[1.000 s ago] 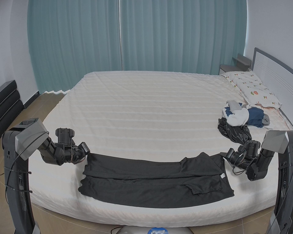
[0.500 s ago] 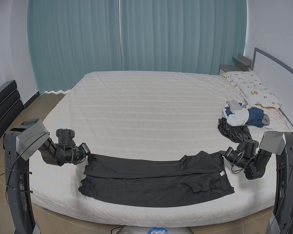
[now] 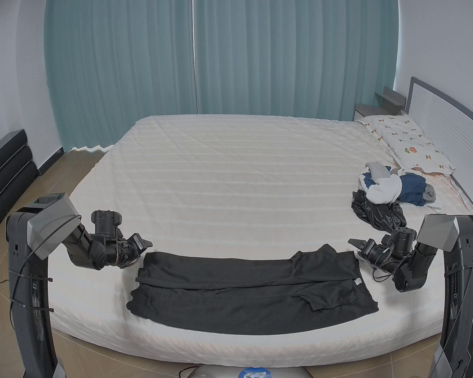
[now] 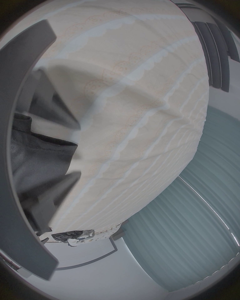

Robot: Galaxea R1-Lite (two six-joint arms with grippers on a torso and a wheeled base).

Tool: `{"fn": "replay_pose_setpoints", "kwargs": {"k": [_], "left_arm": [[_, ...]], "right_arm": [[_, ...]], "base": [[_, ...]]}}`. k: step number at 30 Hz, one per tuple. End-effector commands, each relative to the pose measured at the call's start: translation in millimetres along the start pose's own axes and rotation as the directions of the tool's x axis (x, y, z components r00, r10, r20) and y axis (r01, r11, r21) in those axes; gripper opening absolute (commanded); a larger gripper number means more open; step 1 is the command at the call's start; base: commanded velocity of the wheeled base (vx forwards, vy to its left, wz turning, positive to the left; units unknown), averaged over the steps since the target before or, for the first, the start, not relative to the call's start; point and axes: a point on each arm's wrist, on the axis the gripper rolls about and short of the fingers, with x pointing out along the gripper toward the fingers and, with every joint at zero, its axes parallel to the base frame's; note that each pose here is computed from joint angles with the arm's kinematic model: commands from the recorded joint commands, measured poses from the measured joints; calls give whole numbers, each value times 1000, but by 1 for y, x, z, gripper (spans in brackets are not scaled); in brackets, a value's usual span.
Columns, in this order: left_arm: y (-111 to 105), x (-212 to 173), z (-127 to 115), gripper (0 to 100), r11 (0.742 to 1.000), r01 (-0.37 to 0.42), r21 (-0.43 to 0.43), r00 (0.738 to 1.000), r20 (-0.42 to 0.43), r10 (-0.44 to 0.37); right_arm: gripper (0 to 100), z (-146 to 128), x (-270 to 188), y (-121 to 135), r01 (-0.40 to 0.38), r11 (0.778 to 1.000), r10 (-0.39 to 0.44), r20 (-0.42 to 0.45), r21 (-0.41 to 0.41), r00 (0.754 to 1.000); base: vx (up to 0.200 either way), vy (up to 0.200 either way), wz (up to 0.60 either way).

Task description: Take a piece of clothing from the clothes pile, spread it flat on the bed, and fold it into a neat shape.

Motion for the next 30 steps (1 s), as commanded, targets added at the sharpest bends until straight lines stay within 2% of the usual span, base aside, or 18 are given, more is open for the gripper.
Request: {"fn": "replay_pose_setpoints", "kwargs": {"k": [1, 5, 9, 13, 15, 19, 26, 27, 30], "left_arm": [[0, -1, 1, 100, 1000, 2, 0, 1000, 1, -2], [0, -3, 4, 100, 1000, 5, -13, 1000, 8, -5], [-4, -20, 13, 100, 999, 21, -39, 999, 25, -20], [-7, -35, 8, 100, 996, 82, -34, 996, -39, -83], [-6, -43, -1, 100, 992, 122, 13, 988, -101, -120], [3, -46, -17, 100, 984, 125, 129, 981, -162, -103], [9, -49, -29, 100, 976, 98, 193, 969, -244, -49], [9, -50, -30, 0, 972, 100, 213, 966, -255, -43], [10, -50, -32, 0, 966, 90, 241, 962, -271, -22]], "right_arm": [[100, 2, -6, 4, -3, 1000, 3, 8, 0, 1000], [100, 9, -26, 12, -17, 1000, 17, 34, -3, 999], [100, 2, -37, 12, -9, 1000, 9, 23, 2, 1000], [100, -3, -38, 11, -9, 1000, 9, 19, 2, 1000], [100, -4, -38, 10, -6, 1000, 6, 12, 5, 1000], [100, -6, -38, 8, -2, 1000, 2, 8, 8, 1000], [100, -7, -37, 9, -3, 1000, 3, 5, 7, 1000], [100, -7, -37, 9, -3, 1000, 3, 5, 7, 1000], [100, -7, -37, 9, -3, 1000, 3, 5, 7, 1000]], "base": [[0, 0, 0], [0, 0, 0], [0, 0, 0], [0, 0, 0], [0, 0, 0], [0, 0, 0], [0, 0, 0], [0, 0, 0], [0, 0, 0]]}}
